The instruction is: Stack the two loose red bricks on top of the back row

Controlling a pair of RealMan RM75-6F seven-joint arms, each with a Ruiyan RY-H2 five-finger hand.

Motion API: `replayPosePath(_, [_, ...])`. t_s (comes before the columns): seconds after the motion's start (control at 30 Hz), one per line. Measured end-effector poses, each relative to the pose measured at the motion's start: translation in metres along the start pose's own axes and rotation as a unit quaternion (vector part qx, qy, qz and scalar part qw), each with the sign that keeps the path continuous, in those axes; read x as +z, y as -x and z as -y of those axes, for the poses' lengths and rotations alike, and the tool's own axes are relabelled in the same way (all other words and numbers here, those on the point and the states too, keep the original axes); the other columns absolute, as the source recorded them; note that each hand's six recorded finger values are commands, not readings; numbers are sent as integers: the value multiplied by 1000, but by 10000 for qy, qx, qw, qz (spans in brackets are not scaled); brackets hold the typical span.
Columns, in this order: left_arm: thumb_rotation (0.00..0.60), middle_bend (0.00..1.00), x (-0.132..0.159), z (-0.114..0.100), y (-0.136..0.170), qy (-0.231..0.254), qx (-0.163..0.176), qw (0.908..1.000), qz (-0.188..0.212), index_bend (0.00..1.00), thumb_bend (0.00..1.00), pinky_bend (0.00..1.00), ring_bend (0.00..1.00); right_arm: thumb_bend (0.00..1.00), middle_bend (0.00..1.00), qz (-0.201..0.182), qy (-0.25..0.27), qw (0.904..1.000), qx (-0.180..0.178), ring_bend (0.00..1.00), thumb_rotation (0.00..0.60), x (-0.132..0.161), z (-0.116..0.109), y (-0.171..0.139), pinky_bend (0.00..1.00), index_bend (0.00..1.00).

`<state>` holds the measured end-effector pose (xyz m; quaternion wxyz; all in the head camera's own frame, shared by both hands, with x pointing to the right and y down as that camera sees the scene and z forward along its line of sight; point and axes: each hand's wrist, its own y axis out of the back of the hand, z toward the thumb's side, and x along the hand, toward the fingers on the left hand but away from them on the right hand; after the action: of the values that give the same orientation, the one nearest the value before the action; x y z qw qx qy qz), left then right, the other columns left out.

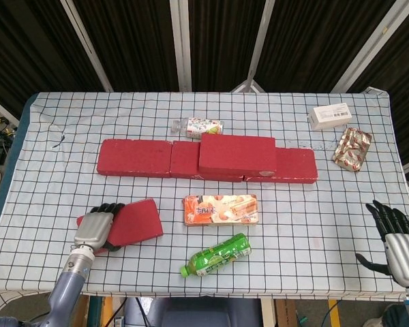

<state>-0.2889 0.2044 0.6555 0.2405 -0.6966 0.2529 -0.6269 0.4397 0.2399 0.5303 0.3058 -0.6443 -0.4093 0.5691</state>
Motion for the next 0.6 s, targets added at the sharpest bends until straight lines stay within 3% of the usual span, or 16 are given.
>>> replayPosePath(0.13, [600, 317, -1, -20, -1, 156, 345, 9993, 37, 384, 98, 285, 178, 217, 0, 25, -4, 10000, 1, 0, 600, -1, 0, 0, 0, 0])
replayPosePath(0.23, [600, 327, -4, -40, -3, 316, 613, 9976, 26, 392, 204, 286, 181, 217, 0, 51, -7, 10000, 8, 0, 600, -1, 1, 1, 0, 0])
replayPosePath(0.33, [600, 328, -5, -56, -7, 361, 739, 9966, 71, 396, 238, 285, 181, 217, 0, 68, -29, 10000, 16, 0, 600, -1, 2, 1, 0, 0])
replayPosePath(0.47, [600, 321, 0, -72, -17, 368, 631, 9970, 259, 400, 249, 285, 181, 216, 0, 108, -85, 9999, 65, 0, 600, -1, 5, 3, 0, 0])
replayPosePath(0.6, [600, 304, 9, -95, -34, 295, 264, 9975, 590, 401, 263, 281, 172, 216, 0, 204, -161, 9995, 170, 0, 600, -3, 11, 7, 0, 0])
